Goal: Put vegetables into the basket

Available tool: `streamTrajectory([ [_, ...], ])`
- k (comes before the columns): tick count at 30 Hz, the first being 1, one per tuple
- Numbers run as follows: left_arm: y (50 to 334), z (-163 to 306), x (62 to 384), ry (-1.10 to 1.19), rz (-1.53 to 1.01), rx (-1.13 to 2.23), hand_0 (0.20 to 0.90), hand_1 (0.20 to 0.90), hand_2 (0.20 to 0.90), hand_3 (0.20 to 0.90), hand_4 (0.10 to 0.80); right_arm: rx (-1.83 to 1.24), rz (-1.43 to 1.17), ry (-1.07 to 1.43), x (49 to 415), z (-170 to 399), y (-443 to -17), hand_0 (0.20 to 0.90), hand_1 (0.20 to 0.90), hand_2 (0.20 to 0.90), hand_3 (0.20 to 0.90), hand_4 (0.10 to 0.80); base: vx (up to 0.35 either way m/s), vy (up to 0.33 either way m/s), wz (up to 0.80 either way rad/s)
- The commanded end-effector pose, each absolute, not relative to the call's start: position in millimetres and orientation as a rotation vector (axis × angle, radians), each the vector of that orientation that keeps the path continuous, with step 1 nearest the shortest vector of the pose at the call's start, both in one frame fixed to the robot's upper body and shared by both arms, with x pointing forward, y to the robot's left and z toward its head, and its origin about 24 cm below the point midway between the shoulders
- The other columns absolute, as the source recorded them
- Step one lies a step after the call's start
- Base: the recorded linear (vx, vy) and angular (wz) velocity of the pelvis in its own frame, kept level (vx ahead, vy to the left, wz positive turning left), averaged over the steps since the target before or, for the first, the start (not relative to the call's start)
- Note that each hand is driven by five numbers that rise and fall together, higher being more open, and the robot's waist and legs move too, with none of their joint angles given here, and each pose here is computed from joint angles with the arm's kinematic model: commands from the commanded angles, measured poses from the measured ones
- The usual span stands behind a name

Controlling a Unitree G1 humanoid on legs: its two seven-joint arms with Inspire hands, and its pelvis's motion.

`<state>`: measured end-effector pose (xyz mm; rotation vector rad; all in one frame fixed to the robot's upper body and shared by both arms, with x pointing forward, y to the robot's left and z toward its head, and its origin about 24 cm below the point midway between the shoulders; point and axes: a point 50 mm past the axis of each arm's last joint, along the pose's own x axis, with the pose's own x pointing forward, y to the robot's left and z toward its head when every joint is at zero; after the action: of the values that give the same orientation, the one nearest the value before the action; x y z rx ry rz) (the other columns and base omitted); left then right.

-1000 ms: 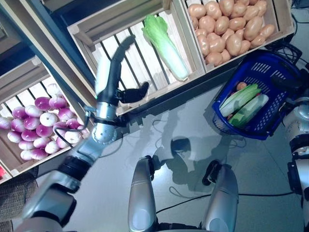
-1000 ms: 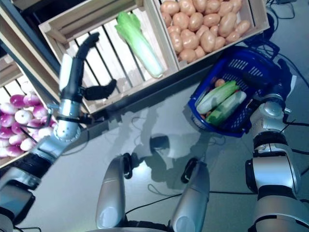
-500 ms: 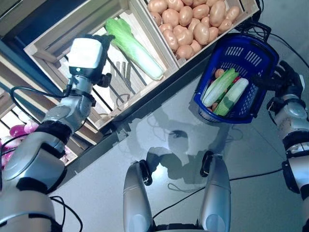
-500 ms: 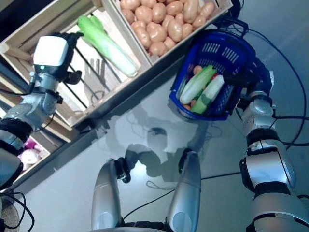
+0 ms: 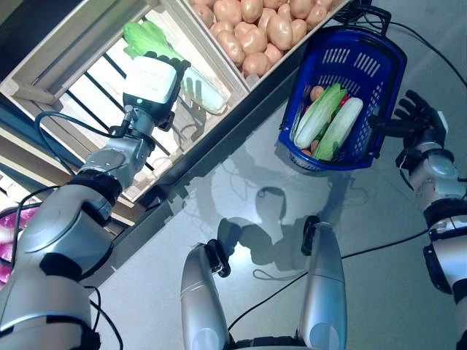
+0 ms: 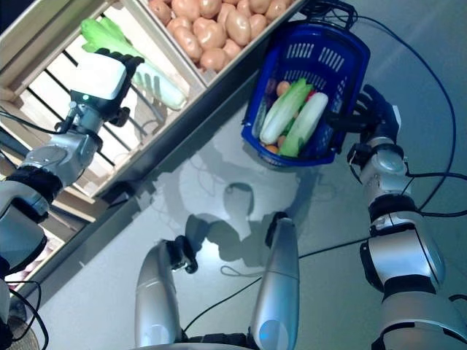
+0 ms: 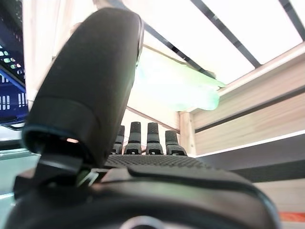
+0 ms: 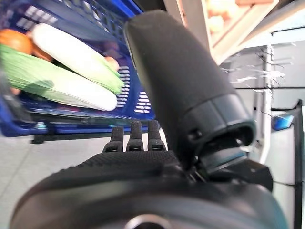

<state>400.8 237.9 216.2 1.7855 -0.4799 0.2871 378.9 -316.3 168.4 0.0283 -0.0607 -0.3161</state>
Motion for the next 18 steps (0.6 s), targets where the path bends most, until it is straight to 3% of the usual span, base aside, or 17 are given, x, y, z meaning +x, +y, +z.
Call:
streamTrajectory([
  [1, 249.4, 302.5, 392.6, -0.699, 0.611, 1.837, 0.9, 0.9, 0.9, 0.9, 0.8, 0.037, -0.244, -0.25, 380.7, 202.0, -309.8, 0.9, 0.9, 0.9, 0.9, 0.8, -0.05, 0.045, -0.04],
  [18, 247.1, 301.1, 397.4, -0.617, 0.478, 2.107, 0.9, 0.9, 0.9, 0.9, 0.8, 0.035, -0.132, -0.289, 385.2, 218.7, -297.7, 0.9, 0.9, 0.9, 0.9, 0.8, -0.01, 0.008, -0.01],
])
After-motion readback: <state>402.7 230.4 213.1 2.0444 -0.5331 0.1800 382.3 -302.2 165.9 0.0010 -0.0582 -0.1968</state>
